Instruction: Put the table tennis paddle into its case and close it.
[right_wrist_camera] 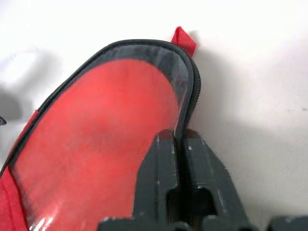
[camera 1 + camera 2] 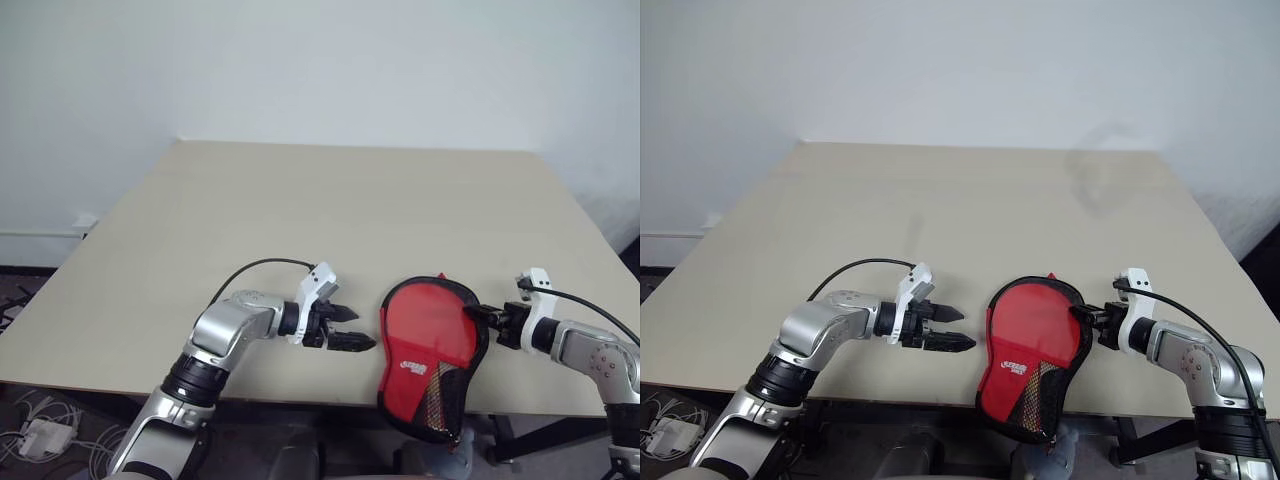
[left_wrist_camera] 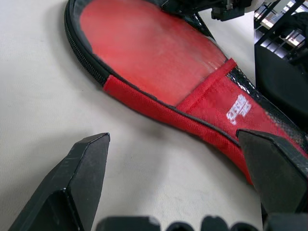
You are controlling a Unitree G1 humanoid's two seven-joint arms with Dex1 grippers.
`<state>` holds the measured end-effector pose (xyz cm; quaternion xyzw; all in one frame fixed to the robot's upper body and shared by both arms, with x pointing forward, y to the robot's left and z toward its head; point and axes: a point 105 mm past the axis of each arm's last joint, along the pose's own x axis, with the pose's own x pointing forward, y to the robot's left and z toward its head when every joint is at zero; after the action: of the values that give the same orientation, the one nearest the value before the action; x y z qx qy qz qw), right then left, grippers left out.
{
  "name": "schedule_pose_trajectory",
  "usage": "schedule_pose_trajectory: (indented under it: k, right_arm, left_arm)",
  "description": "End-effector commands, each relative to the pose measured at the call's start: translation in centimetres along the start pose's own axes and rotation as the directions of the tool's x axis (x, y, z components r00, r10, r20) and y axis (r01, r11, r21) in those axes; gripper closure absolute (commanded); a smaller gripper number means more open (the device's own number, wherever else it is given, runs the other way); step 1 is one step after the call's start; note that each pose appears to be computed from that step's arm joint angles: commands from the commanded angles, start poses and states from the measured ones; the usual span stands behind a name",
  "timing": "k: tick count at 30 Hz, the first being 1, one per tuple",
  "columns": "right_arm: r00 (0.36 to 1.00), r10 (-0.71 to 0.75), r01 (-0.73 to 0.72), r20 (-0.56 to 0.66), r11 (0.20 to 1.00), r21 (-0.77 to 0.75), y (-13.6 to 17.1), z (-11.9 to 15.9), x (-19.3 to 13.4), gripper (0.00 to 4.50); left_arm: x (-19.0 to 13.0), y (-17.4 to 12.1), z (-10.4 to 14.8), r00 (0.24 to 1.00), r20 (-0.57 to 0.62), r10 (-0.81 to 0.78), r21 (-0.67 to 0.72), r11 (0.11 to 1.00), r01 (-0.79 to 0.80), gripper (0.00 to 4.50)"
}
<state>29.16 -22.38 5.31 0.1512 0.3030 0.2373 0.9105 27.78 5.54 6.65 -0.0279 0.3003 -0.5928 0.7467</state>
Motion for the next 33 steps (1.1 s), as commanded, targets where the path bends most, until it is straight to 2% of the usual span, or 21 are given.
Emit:
schedule_pose_trajectory:
  k: [1,5,11,16,20,26,29,33]
  right_arm:
    - [0.987,0.022,-0.014,0.162,0.999,-0.05,1.3,3.9,0.0,4.44]
    - [0.957,-0.061,0.08,0.282,0.995,-0.057,1.0,7.3,0.7,4.44]
    - [0.871,-0.09,0.094,0.483,0.995,0.015,2.5,13.0,1.1,4.44]
    - [0.835,-0.114,0.096,0.538,0.994,0.06,3.2,15.4,2.2,4.44]
    - [0.874,-0.068,0.043,0.481,0.997,0.062,4.6,14.4,4.9,4.44]
    - [0.963,-0.168,0.165,0.213,0.986,0.032,2.7,7.4,9.1,4.44]
    - [0.959,-0.193,0.187,0.206,0.981,0.052,1.8,6.3,9.2,4.44]
    - [0.948,-0.227,0.212,0.221,0.973,0.093,0.9,6.3,9.2,3.41]
  left_arm:
    - [-0.1,-0.2,0.9,1.0,0.019,-0.009,0.026,1.0,0.009,0.0]
    - [-0.1,-0.3,0.9,1.0,0.019,-0.014,0.019,1.0,0.013,0.0]
    - [0.0,-0.6,0.8,0.999,0.025,-0.021,-0.005,1.0,0.021,0.0]
    - [0.0,-0.7,0.8,0.999,0.029,-0.023,-0.021,1.0,0.023,0.0]
    - [0.1,-0.8,0.8,0.999,0.035,-0.02,-0.024,0.999,0.021,0.0]
    - [-0.3,-0.5,1.0,0.999,0.051,0.005,-0.016,1.0,-0.004,0.0]
    - [-0.5,-0.4,1.2,0.998,0.065,0.011,-0.011,1.0,-0.011,0.0]
    - [-0.8,-0.3,1.5,0.997,0.078,0.011,0.0,1.0,-0.011,0.0]
